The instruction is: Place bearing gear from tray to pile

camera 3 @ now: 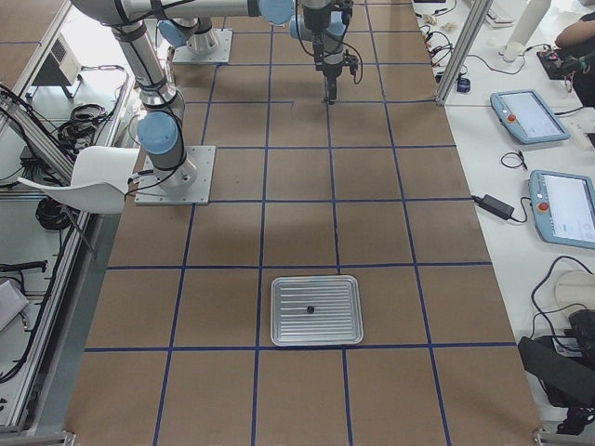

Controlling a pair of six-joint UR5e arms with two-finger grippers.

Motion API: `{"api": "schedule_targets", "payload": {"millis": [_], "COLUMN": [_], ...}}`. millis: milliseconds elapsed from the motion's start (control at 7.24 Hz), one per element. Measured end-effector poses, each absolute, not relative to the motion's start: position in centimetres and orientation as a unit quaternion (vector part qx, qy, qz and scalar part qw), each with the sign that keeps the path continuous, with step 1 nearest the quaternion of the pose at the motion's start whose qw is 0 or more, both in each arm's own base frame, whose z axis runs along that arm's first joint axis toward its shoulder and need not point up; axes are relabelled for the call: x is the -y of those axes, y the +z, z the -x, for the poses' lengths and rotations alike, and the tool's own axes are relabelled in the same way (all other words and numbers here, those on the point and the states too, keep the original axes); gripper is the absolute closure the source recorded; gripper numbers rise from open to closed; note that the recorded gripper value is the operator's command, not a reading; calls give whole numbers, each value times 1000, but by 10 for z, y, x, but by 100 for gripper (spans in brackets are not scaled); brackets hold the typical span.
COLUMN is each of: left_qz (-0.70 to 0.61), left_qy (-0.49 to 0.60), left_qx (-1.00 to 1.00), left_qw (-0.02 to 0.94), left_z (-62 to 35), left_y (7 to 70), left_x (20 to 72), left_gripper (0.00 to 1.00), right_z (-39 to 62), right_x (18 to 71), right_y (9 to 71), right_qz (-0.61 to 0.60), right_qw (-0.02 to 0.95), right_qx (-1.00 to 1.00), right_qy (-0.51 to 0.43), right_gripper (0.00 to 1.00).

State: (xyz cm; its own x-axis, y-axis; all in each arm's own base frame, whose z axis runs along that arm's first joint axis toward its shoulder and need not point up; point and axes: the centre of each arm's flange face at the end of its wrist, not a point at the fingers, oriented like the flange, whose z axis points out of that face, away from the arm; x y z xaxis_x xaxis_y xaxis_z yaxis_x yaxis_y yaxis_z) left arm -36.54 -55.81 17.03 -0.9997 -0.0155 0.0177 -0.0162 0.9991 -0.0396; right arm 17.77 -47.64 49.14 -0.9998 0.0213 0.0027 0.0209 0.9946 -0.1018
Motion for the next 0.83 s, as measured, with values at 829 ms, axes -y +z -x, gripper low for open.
{"api": "schedule_targets", "payload": {"millis": [829], "left_qz": [-2], "left_qy": [7], "left_qx": [1000], "left_qw": [4], "left_z": [368], "left_y": [162], "left_x": [548], "left_gripper": [37], "right_z": [-179], "right_x": [475], "right_y": [489], "right_qz": [10], "right_qw": [-3], "right_qx": [999], "right_qy": [48], "right_gripper": [0]}}
